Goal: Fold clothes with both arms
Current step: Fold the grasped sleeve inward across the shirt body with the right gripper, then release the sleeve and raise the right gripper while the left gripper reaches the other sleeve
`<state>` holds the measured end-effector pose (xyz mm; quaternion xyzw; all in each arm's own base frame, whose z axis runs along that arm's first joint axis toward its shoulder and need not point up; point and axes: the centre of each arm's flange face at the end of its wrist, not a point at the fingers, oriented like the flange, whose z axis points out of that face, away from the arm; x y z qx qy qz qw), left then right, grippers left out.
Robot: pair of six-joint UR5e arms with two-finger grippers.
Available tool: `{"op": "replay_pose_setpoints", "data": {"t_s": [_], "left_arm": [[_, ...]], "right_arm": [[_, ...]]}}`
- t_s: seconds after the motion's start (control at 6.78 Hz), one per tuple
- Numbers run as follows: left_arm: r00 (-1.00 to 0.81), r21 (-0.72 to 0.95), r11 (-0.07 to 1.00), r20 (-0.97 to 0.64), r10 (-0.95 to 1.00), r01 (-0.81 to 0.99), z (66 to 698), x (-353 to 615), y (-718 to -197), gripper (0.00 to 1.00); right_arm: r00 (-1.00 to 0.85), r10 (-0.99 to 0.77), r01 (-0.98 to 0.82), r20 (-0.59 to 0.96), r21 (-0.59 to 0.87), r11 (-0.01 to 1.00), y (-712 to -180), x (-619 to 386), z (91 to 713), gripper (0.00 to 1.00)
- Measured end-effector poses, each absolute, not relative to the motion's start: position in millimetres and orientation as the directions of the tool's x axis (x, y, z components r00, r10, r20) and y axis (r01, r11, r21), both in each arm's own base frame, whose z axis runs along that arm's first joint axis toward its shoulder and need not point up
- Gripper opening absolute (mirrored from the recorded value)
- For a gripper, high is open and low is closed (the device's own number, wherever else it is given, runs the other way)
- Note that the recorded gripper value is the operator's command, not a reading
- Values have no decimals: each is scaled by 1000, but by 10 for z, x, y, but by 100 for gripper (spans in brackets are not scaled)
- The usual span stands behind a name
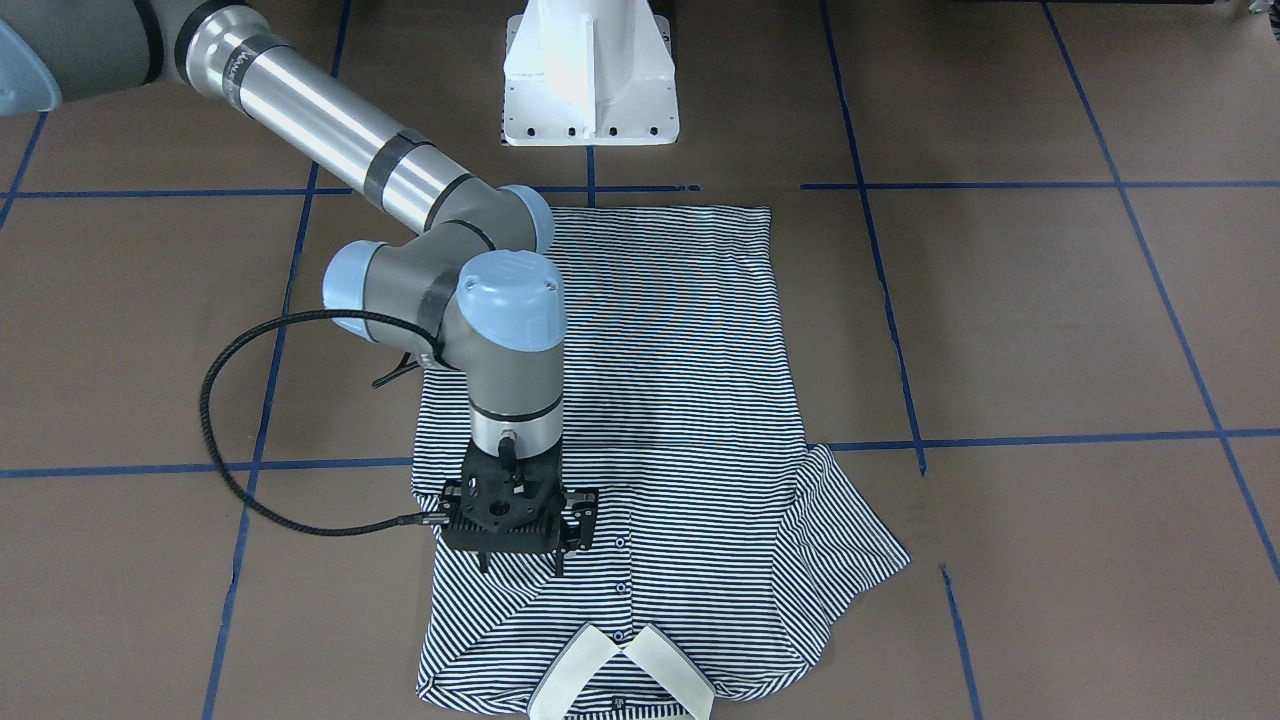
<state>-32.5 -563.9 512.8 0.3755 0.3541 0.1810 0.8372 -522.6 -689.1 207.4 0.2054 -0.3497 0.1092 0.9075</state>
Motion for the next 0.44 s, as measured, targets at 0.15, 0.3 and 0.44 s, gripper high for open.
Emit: {"op": "replay_pose_setpoints", "data": {"t_s": [0.15,0.3,0.44], "left_arm": [[657,752,659,-485,577,-24,5115,-39,-5693,100],[622,708,706,-558,549,13,5014,375,-5789,100],[602,646,761,-632,488,60,4857,852,-5888,91]], "right_arm": [[730,4,-281,683,295,913,-7084,-4818,2164,100],[717,-42,-231,696,294,928,-7191,-4331,2370,100],[700,-95,-178,707,302,937,-7229,-3747,2699,100]]}}
